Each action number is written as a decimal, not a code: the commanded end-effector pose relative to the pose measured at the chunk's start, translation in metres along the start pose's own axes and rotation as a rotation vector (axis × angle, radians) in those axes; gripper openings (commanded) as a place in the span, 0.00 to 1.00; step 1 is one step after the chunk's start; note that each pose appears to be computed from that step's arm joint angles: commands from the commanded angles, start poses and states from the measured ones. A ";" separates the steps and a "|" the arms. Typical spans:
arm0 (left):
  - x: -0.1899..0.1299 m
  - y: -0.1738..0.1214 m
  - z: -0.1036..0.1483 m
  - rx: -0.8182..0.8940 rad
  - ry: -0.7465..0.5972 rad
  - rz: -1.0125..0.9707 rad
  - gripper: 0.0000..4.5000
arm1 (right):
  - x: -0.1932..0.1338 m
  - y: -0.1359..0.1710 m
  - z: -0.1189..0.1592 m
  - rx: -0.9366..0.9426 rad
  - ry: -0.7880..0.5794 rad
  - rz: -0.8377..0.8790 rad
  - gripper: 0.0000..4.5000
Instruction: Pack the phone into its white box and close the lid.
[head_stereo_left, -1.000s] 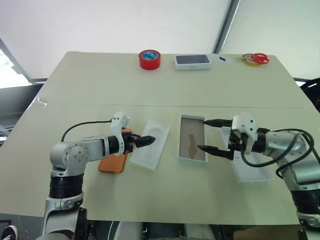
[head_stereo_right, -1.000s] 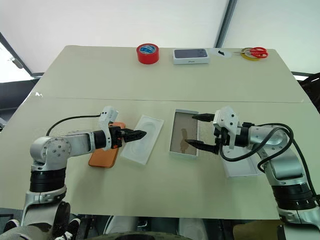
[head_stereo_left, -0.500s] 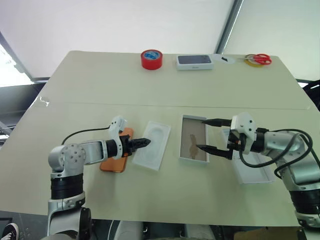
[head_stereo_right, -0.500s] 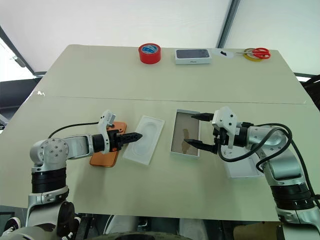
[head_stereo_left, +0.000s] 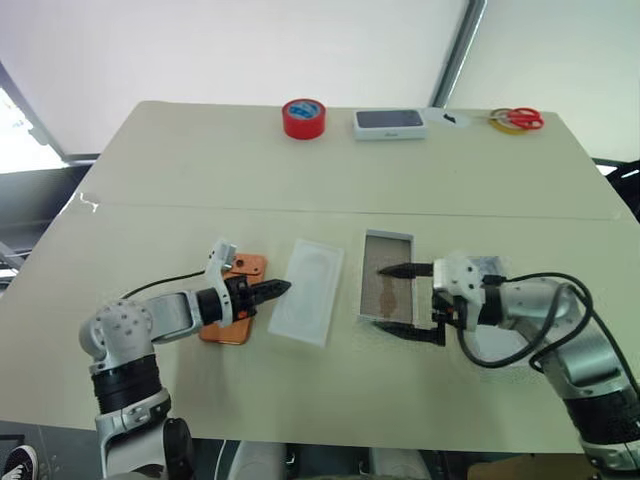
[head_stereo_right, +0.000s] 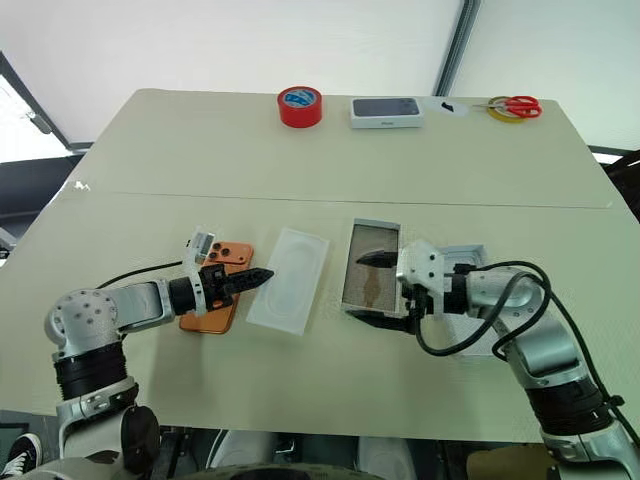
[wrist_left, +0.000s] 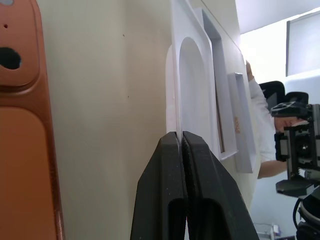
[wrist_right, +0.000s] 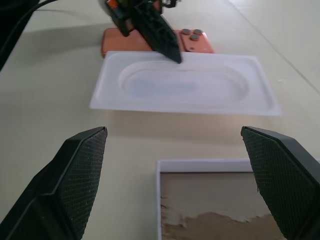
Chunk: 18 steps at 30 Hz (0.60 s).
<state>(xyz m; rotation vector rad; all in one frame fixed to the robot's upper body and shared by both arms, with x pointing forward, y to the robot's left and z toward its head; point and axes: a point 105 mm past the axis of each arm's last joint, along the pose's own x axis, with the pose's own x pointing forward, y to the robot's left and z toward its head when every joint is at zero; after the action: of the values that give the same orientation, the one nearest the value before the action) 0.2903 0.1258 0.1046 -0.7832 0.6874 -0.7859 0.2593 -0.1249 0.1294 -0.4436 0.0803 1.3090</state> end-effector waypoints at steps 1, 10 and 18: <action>-0.004 -0.011 0.013 0.027 -0.067 -0.041 0.00 | 0.008 0.003 -0.005 -0.063 0.038 0.015 1.00; -0.009 -0.020 0.037 0.095 -0.228 -0.019 0.00 | 0.011 0.001 -0.034 -0.060 0.188 0.063 0.59; -0.004 -0.035 0.045 0.106 -0.291 -0.075 0.00 | 0.020 -0.002 -0.031 -0.102 0.189 0.081 0.00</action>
<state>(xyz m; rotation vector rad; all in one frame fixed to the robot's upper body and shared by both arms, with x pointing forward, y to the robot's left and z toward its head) 0.3077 0.1300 0.1437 -0.8063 0.4163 -0.7337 0.2712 -0.1251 0.0891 -0.6278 0.2304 1.3379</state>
